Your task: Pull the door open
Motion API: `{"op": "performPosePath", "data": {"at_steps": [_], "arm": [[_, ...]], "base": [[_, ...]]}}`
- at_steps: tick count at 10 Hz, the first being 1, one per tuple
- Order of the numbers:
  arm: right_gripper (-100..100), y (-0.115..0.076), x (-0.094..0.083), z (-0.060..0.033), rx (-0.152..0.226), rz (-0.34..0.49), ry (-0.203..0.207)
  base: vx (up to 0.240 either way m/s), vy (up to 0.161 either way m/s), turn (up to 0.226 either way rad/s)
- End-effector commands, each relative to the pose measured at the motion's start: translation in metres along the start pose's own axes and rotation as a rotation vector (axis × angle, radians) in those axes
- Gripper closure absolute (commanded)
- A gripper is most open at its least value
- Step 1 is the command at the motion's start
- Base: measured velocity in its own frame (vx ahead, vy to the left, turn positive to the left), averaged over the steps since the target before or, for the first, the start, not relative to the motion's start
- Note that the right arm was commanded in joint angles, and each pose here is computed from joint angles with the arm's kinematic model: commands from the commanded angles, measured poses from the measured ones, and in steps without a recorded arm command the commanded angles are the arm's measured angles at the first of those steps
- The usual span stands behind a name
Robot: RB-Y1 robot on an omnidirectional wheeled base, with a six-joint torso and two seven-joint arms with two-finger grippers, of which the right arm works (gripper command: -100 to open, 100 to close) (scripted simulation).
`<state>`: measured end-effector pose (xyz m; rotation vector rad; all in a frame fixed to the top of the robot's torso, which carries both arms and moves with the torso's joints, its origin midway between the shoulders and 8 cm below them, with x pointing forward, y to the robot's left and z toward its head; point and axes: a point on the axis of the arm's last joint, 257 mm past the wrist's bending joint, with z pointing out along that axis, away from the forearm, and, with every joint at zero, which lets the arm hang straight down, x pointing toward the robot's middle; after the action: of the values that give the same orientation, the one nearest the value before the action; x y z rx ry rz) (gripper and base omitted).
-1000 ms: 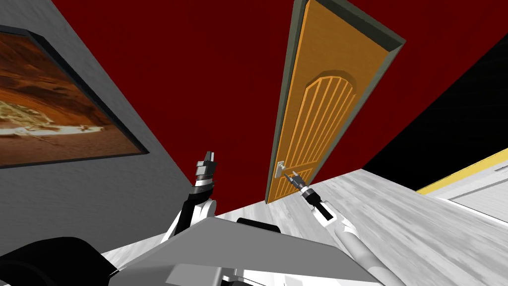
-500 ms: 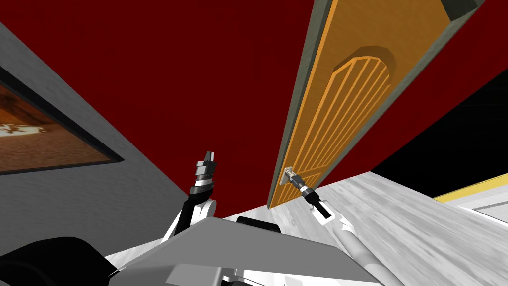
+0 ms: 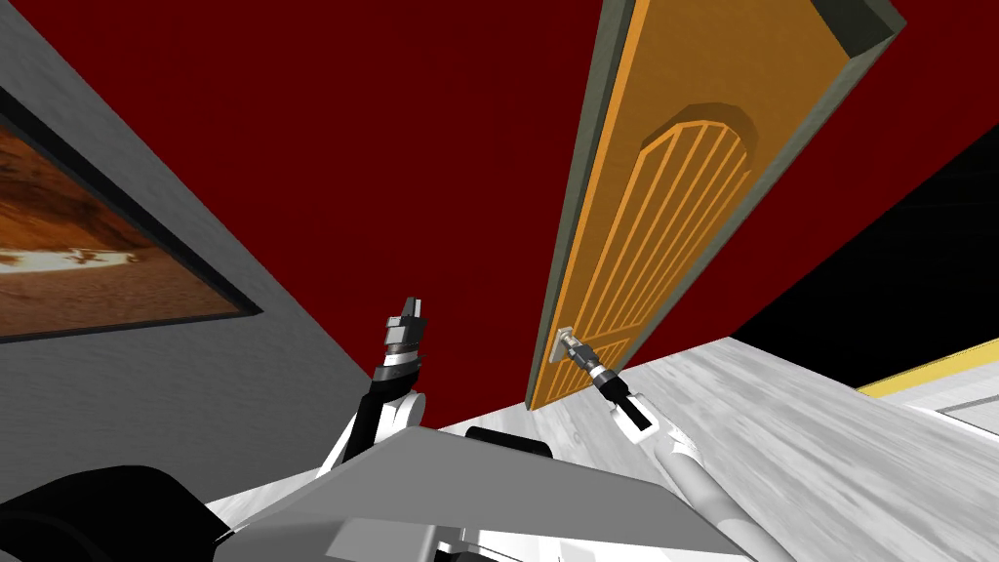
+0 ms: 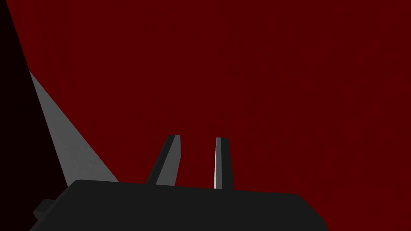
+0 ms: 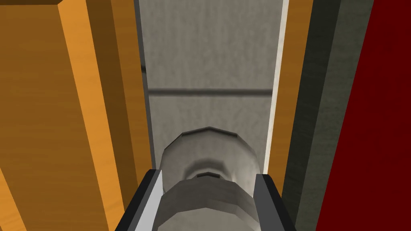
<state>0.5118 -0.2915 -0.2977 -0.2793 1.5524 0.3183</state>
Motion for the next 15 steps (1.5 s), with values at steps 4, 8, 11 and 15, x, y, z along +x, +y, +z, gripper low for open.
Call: {"op": "performPosePath", "data": {"at_steps": [4, 8, 11, 15], "arm": [[100, -0.005, -0.006, 0.0050, 0.029, 0.139, -0.027], [100, -0.009, -0.010, 0.0088, 0.050, 0.254, -0.050], [100, -0.013, -0.013, 0.0119, 0.068, 0.355, -0.071], [100, -0.018, -0.018, 0.0165, 0.091, 0.511, -0.106]], "base": [[-0.057, -0.064, 0.099], [-0.063, -0.060, 0.084], [-0.068, -0.068, 0.093], [-0.081, -0.071, 0.108]]}}
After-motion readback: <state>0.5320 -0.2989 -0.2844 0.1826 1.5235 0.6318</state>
